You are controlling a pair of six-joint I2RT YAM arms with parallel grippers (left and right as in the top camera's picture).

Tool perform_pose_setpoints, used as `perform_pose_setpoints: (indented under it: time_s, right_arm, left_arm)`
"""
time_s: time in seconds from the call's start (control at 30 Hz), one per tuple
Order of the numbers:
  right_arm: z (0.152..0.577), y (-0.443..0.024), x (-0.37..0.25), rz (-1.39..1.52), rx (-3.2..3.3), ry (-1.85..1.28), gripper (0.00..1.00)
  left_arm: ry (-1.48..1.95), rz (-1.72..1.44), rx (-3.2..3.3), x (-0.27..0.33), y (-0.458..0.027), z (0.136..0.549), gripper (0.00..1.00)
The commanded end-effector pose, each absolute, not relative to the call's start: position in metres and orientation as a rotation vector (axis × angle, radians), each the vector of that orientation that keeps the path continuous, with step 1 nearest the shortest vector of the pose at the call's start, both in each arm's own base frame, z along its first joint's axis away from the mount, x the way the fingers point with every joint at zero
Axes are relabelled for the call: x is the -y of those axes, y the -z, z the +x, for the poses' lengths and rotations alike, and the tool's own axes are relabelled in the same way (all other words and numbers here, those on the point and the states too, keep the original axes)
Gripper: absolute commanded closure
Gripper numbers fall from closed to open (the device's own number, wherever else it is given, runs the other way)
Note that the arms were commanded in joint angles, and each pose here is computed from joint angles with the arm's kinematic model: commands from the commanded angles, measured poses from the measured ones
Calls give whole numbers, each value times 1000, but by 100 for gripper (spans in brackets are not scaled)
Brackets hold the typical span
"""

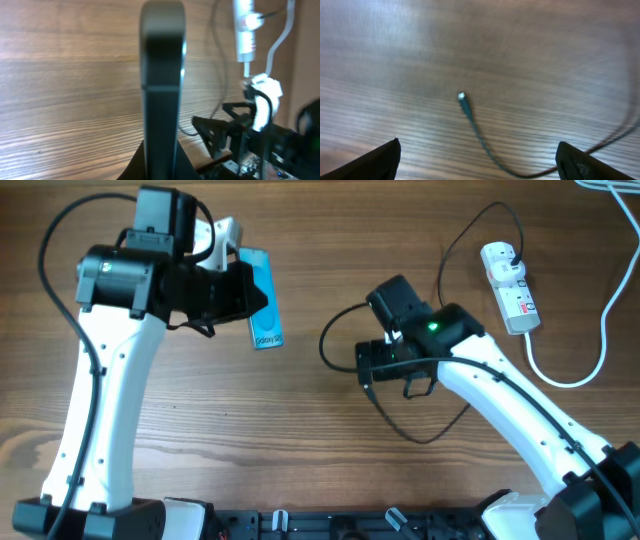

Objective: Plug charger to phone and switch on socket
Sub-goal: 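Release the phone from the right gripper and move it toward the cable plug, then grasp the black USB-C plug on the table with the right gripper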

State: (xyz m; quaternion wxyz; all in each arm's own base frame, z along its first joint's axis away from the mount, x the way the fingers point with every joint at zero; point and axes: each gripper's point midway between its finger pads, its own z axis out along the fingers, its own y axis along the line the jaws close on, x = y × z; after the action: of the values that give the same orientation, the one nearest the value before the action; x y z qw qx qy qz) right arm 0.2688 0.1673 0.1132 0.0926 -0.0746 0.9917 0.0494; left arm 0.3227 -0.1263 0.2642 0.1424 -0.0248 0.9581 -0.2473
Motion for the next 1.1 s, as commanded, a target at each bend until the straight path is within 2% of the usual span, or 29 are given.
perform_pose_setpoints:
  time_s: [0.0,0.23,0.47,0.63,0.7,0.8,0.87,0.93,1.0,1.03,1.07]
  right_arm:
    - [252,-98,-173,-256,-3013,-225,1]
    - [237,-68,-172,-382,-3094,-161,0]
    - [237,-34,-167,-514,-3128,41,0]
    - [231,-16,-171,-820,-3119,74,1]
    - [234,-12,-172,-856,-3101,79,2]
    - [241,-5,-176,-836,-3083,80,12]
    - [241,0,-171,-809,-3101,121,14]
    - [240,3,-167,-806,-3112,165,24]
    - [238,8,-164,-812,-3127,181,28]
    - [237,10,-163,-818,-3132,188,33]
    - [237,11,-163,-820,-3134,195,42]
  left_arm:
    - [631,-272,-2805,100,-231,331,96]
    - [630,-547,-2767,65,-203,346,96]
    - [553,-595,-2761,49,-200,347,96]
    - [552,-601,-2776,49,-199,343,96]
    - [553,-601,-2776,49,-199,343,96]
    - [553,-601,-2775,49,-199,343,96]
    - [553,-601,-2776,49,-199,343,96]
    - [552,-601,-2776,49,-199,343,96]
    - [552,-601,-2776,49,-199,343,96]
    - [553,-601,-2776,49,-199,343,96]
    - [553,-602,-2777,49,-199,343,96]
